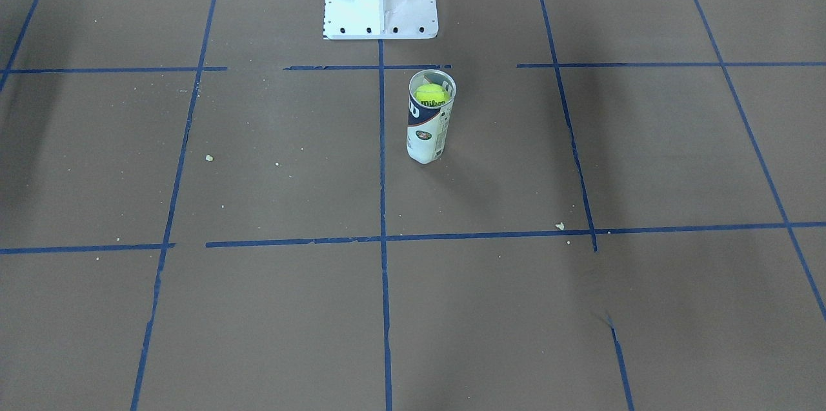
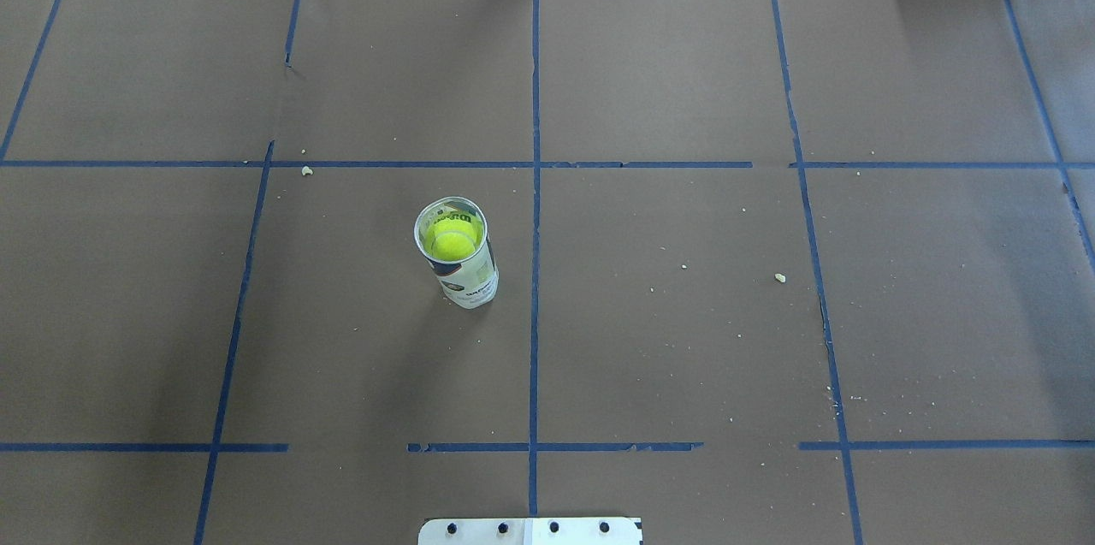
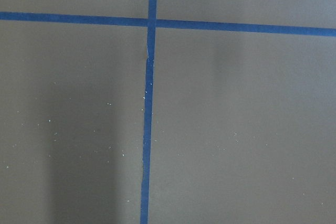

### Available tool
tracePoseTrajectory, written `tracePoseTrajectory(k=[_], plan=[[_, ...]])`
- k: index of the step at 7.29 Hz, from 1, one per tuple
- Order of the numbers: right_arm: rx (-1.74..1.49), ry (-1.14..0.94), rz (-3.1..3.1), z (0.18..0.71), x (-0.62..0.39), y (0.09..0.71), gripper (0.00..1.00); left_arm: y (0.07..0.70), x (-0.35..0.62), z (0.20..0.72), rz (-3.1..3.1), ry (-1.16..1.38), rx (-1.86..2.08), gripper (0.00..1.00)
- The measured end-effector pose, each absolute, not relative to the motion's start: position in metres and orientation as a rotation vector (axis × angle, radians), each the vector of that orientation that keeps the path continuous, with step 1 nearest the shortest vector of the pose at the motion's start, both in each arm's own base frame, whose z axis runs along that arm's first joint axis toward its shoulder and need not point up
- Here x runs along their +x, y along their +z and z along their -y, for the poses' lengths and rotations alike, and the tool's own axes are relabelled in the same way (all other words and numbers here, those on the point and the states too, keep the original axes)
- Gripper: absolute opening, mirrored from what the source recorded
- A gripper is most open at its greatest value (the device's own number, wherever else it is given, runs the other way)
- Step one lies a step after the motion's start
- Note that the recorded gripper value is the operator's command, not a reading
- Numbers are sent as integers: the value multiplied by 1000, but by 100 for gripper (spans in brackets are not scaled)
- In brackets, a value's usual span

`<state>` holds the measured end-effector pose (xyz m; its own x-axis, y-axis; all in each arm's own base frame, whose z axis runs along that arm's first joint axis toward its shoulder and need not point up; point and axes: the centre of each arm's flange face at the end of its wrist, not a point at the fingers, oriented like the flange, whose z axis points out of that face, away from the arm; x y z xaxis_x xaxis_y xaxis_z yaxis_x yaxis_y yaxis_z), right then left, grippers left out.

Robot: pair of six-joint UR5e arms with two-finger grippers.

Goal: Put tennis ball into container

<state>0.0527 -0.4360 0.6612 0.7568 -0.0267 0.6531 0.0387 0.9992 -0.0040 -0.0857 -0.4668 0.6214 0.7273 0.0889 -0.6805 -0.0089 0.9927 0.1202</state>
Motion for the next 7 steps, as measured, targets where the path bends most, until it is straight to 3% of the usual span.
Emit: tracePoseTrajectory(k=[7], plan=[[-17, -36, 712, 436, 53, 661, 100, 611, -86, 467, -754, 64, 131, 100]])
